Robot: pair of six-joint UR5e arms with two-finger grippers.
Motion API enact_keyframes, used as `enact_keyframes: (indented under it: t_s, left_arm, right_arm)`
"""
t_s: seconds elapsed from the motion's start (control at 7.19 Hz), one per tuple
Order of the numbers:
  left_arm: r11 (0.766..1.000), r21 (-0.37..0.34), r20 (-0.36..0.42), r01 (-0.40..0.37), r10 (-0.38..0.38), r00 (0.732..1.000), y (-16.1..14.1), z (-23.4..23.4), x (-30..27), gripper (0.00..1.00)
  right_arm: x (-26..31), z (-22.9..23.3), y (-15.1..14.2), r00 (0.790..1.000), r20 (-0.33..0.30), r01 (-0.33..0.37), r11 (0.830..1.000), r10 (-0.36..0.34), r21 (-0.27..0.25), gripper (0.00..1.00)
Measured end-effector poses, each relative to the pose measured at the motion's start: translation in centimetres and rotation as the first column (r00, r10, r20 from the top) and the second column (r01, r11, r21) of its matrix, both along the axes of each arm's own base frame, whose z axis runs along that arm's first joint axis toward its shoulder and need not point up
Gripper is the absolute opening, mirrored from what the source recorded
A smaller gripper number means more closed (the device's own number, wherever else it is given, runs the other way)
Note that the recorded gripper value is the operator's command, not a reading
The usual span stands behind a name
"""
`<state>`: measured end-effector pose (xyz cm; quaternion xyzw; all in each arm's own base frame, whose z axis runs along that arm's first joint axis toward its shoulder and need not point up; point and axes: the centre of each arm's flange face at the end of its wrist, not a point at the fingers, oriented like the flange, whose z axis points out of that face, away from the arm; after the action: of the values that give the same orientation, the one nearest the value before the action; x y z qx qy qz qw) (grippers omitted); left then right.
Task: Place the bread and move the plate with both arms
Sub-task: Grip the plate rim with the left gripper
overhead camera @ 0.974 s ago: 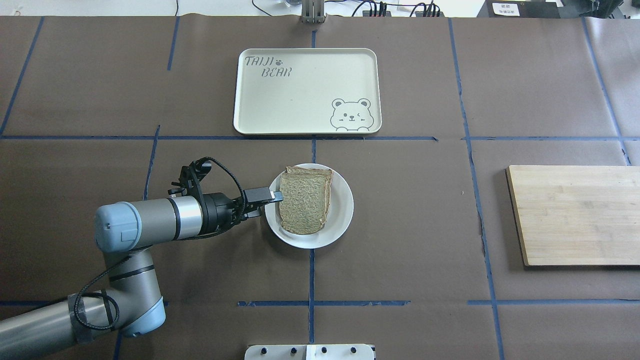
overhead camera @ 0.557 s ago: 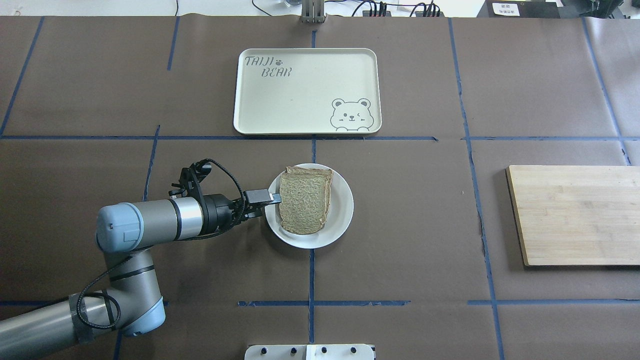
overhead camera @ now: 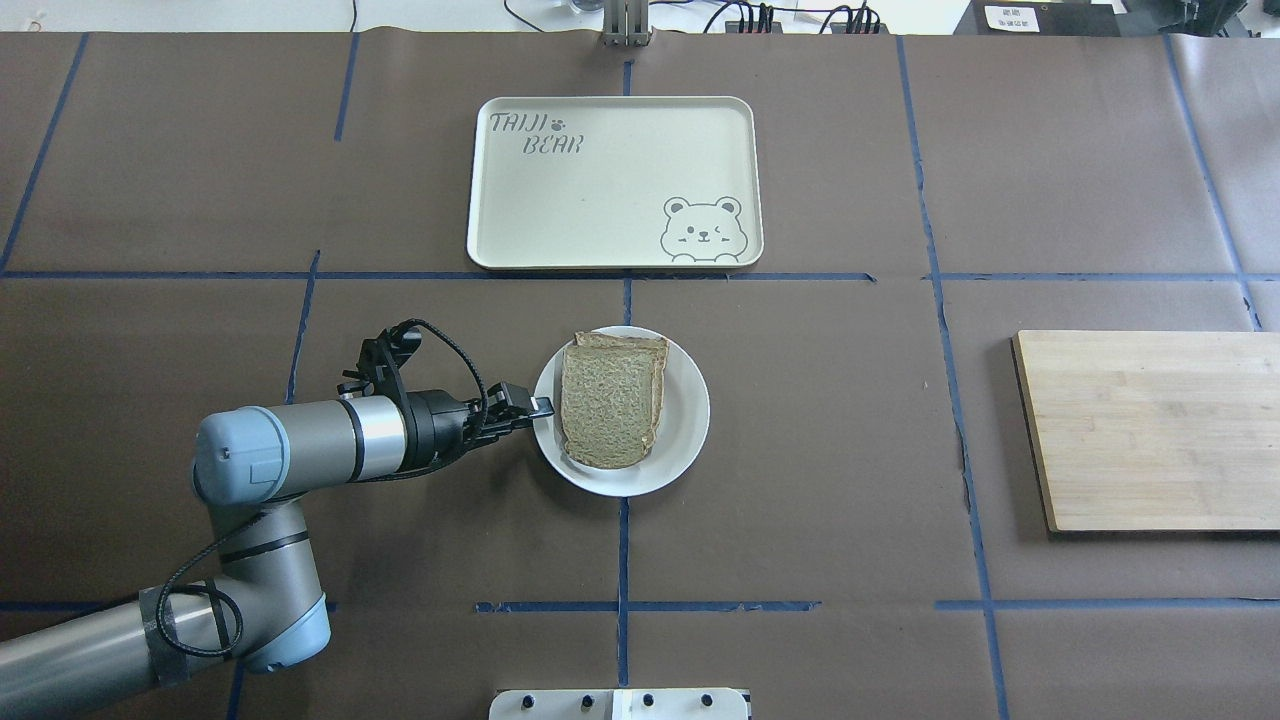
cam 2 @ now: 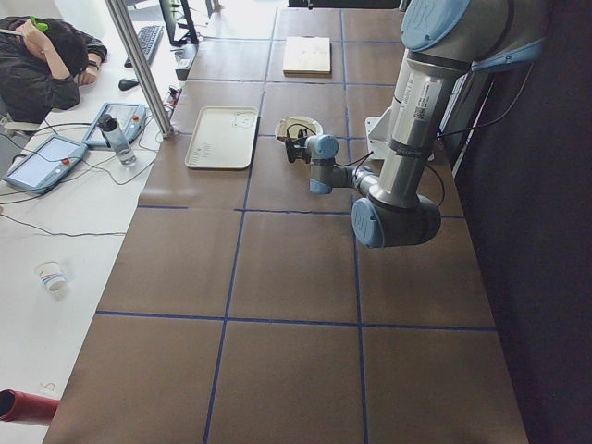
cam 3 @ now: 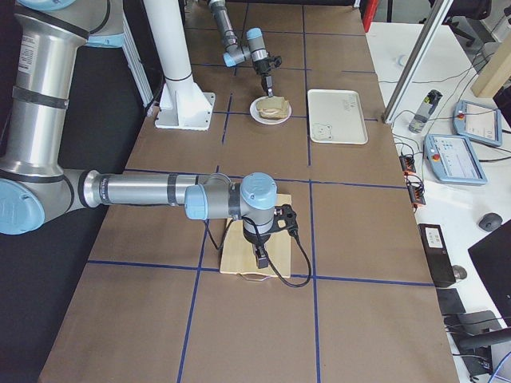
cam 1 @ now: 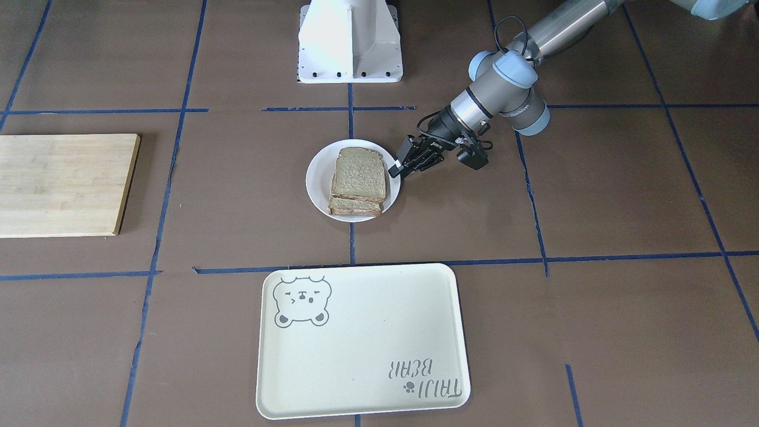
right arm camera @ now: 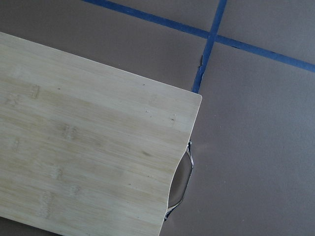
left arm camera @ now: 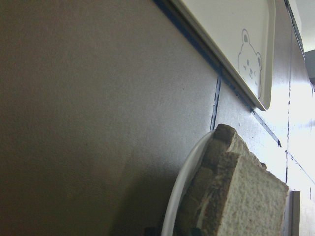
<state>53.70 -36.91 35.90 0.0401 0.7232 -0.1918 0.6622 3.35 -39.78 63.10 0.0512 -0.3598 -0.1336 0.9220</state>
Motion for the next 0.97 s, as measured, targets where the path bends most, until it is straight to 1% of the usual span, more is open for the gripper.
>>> enact_keyframes:
  t_s: [0.7,0.84,0.97]
  left_arm:
    - [1.0,-0.004,0.004,-0.002,0.002,1.0,-0.4,-0.2,1.1,0.34]
    - [1.0,-0.004,0.004,-0.003,0.003,1.0,-0.4,-0.3,1.3,0.29]
    - [1.0,-0.004,0.004,-0.003,0.003,1.0,-0.4,-0.3,1.4,0.12]
  right_arm:
    - [0.0,0.1,0.0,1.0,0.0,0.001,1.0,-0.001,-0.002,1.0]
    - [0.0,0.2,0.0,1.0,0.0,0.001,1.0,-0.001,-0.003,1.0]
    - [0.0,0.2,0.0,1.0,0.0,0.001,1.0,-0.001,-0.003,1.0]
